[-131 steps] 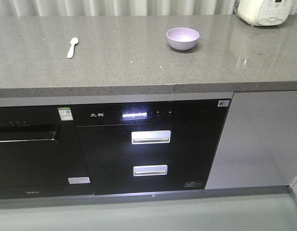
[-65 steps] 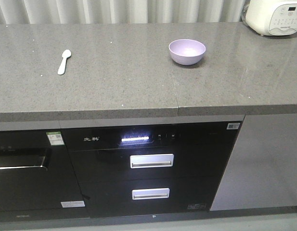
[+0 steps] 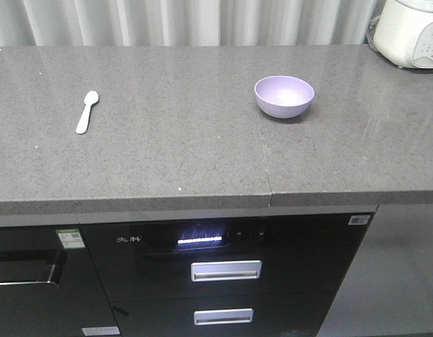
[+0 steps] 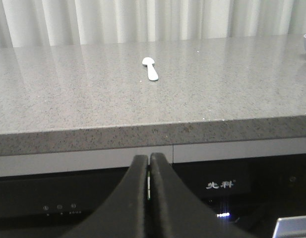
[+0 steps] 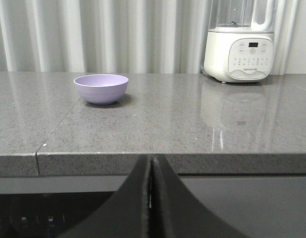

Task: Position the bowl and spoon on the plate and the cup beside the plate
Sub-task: 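Approach the counter until the spoon and bowl are within reach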

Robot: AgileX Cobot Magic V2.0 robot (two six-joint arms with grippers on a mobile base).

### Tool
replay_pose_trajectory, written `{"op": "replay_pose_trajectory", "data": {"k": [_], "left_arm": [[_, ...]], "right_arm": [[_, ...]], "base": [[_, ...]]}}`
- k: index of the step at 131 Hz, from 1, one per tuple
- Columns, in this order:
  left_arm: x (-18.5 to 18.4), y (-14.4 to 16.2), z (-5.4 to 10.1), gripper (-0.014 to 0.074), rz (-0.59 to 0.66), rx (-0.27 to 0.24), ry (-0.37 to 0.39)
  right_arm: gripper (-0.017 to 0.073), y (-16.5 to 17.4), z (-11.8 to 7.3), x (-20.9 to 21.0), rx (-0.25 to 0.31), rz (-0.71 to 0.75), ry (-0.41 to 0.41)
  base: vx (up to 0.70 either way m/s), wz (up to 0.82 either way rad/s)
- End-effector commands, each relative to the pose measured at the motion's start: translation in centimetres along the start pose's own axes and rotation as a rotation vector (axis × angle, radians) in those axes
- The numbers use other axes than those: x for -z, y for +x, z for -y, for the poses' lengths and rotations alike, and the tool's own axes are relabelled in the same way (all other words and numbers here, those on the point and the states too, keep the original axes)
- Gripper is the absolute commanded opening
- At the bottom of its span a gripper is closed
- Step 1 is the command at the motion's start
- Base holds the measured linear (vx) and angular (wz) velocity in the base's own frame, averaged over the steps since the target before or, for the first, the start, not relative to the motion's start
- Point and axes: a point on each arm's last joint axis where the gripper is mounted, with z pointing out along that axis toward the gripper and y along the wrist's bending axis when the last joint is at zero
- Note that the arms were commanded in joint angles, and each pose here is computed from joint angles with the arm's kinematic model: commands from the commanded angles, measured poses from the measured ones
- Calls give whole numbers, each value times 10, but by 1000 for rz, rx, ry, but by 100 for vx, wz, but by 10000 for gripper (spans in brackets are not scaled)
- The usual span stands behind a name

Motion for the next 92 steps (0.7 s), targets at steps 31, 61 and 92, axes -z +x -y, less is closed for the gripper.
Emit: {"op": "replay_pose_trajectory", "data": {"k": [31,61,92], "left_arm": [[1,-4,0,-6,80,12,3],[1,-4,0,-6,80,12,3],[1,-4,0,-6,80,12,3]], "right_arm": [[-8,-5,-1,0,11,75,-3],[-8,-5,-1,0,11,75,-3],[-8,-5,-1,0,11,75,-3]], "base": [[18,3],[17,2],[13,3]]}}
